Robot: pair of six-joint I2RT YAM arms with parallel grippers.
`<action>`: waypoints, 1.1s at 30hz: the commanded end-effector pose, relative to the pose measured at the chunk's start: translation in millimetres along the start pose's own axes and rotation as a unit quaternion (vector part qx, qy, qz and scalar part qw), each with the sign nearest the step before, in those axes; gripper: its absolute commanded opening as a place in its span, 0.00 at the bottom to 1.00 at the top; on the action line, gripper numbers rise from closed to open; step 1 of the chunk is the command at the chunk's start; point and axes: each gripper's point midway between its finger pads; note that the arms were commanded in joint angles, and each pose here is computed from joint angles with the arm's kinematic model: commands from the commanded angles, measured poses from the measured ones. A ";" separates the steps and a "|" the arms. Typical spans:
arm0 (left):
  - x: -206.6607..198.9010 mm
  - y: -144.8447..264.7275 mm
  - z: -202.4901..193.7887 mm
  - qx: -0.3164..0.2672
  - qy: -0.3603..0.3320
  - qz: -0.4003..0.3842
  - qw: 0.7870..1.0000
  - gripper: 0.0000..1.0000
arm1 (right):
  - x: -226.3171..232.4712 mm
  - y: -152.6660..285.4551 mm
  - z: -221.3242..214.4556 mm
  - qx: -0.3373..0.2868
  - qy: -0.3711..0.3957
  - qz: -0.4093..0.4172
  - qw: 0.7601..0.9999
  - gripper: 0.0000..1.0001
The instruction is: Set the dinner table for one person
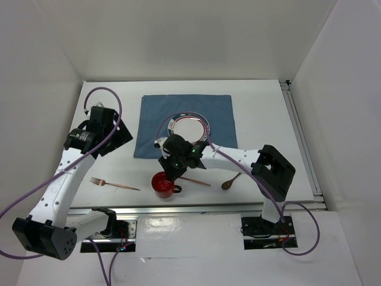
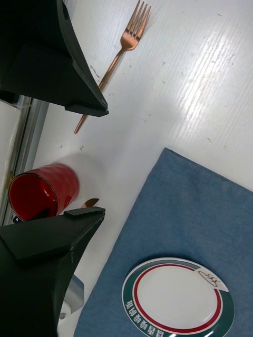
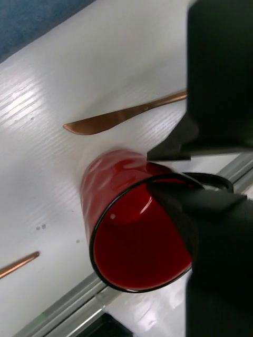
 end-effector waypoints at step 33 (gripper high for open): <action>32.9 -36.1 -98.4 0.153 0.065 0.044 0.985 0.86 | -448.5 147.5 110.7 -0.192 -0.394 -0.334 0.835 0.00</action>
Point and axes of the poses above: each gripper's point midway between its finger pads, its own y axis back along the fingers, its own x axis along the line the jaws close on, z = x × y, and after that the axes turned 3 degrees about y, right-handed
